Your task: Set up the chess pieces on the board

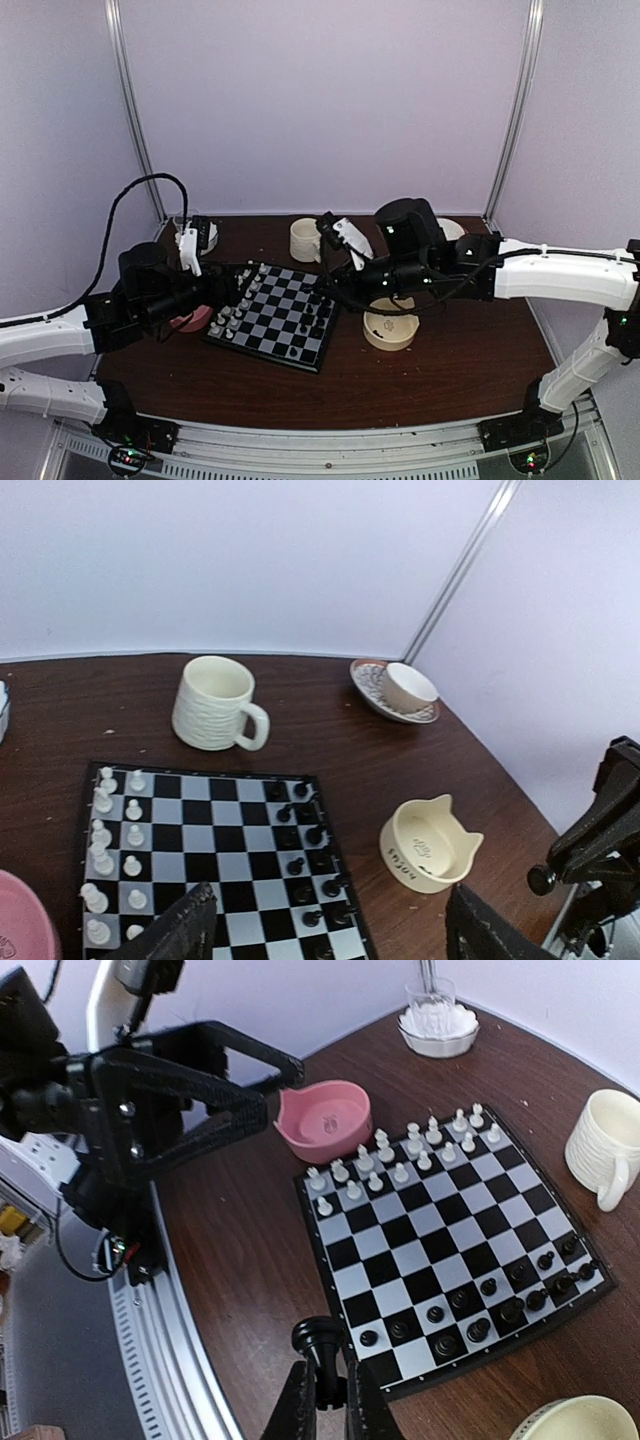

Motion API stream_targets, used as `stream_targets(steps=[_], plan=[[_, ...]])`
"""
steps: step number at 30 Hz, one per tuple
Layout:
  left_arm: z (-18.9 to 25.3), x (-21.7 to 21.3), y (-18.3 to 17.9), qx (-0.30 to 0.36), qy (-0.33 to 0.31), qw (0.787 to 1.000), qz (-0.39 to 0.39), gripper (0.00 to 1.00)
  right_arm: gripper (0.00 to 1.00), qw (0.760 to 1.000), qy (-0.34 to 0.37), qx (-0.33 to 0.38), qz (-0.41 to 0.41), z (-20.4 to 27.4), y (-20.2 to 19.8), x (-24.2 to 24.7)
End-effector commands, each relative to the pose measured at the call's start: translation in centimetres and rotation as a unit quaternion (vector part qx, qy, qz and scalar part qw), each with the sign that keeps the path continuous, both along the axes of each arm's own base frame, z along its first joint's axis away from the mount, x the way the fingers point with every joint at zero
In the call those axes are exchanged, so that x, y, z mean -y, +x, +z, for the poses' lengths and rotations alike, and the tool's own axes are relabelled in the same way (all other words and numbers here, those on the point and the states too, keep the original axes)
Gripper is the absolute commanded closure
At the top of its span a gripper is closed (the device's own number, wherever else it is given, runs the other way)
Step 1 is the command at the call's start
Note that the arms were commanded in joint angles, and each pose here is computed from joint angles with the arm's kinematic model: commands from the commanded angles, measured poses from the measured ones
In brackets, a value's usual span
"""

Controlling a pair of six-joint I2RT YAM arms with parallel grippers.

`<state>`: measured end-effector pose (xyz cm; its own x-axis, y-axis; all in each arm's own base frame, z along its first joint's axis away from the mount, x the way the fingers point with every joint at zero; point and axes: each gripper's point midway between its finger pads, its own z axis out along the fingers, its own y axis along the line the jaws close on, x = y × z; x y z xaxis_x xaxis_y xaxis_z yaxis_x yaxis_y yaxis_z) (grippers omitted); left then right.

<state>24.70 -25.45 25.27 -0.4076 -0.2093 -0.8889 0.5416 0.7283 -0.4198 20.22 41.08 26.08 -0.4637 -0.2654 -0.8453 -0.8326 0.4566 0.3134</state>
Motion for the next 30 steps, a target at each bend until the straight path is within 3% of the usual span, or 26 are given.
stream_targets(steps=[1,7,15,30], plan=[[-2.1,-3.2,1.9,0.000,0.070,0.993,0.094,0.21,0.99,0.977,-0.211,-0.006,-0.005,-7.5,0.3,2.3],[-2.6,-4.3,2.5,0.009,0.097,0.987,0.126,0.21,0.98,0.947,-0.320,0.006,0.023,-11.0,0.1,0.6],[-2.7,-6.2,2.7,0.011,0.089,0.981,0.171,0.19,0.98,0.923,-0.380,-0.009,0.062,-14.6,0.2,-1.0],[-2.7,-8.0,2.5,0.007,0.071,0.975,0.211,0.12,0.96,0.899,-0.430,-0.007,0.084,-17.9,1.2,-2.5]])
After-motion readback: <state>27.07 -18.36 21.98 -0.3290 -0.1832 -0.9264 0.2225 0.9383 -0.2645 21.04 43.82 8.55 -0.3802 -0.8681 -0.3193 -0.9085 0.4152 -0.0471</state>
